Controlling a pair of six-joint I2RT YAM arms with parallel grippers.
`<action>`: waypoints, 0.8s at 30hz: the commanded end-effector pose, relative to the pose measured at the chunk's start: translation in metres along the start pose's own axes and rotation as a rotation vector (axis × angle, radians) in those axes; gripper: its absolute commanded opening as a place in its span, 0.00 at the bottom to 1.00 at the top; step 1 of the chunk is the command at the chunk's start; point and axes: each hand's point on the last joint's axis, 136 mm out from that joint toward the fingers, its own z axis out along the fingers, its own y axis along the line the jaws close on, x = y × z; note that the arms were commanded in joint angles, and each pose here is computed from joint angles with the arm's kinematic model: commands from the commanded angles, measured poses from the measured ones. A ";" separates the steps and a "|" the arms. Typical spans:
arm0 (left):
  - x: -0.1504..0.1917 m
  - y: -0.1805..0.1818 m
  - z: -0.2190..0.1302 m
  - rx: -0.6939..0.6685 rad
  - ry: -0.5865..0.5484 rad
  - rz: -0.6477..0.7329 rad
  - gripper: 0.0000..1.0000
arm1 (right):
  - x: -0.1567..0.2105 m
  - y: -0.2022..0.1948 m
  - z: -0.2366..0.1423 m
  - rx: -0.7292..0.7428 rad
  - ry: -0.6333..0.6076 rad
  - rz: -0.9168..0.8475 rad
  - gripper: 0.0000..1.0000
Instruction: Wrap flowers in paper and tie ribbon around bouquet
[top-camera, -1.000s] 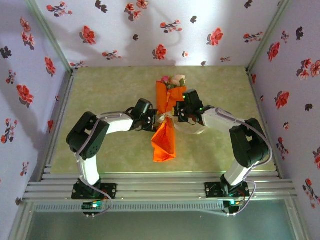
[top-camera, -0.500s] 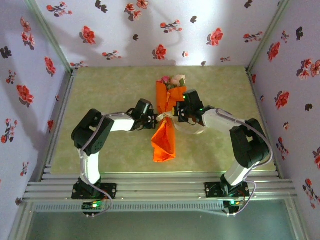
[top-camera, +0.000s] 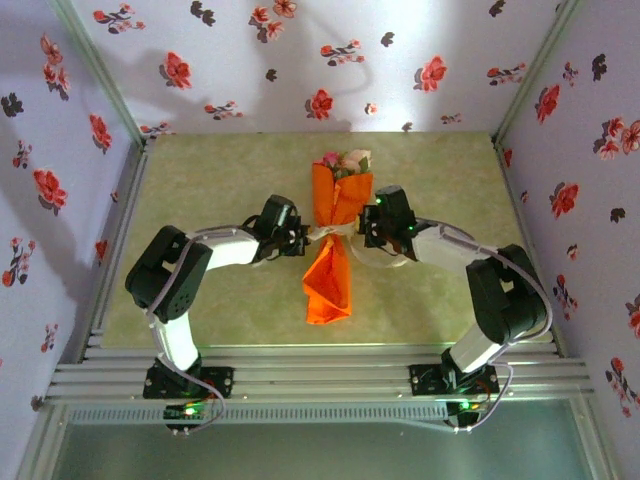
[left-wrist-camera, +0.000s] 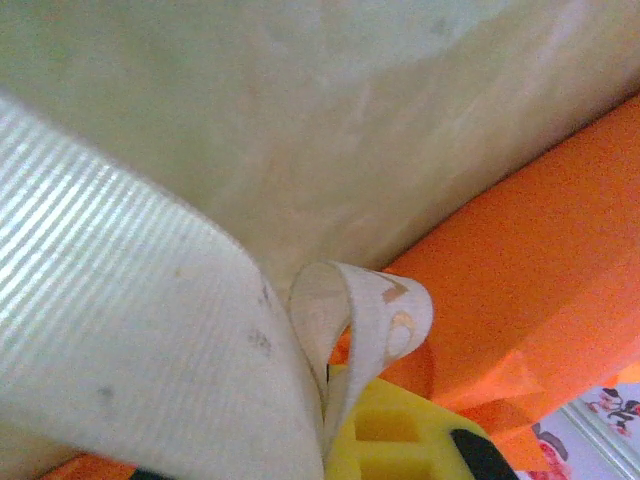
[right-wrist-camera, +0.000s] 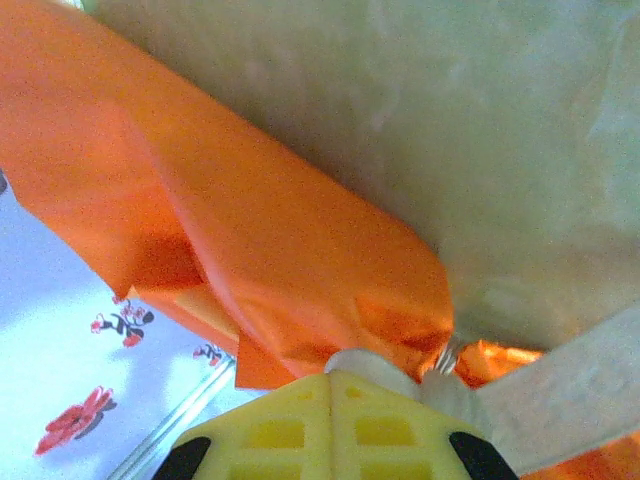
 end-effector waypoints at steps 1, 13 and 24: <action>-0.001 0.004 -0.008 -0.041 0.004 0.035 0.00 | -0.016 0.015 -0.009 -0.090 -0.051 0.020 0.00; 0.000 0.011 -0.010 -0.100 0.012 0.090 0.00 | -0.052 0.003 -0.011 -0.147 -0.114 0.095 0.00; -0.002 0.005 -0.012 -0.094 0.008 0.108 0.00 | -0.084 -0.005 -0.016 -0.168 -0.191 0.108 0.00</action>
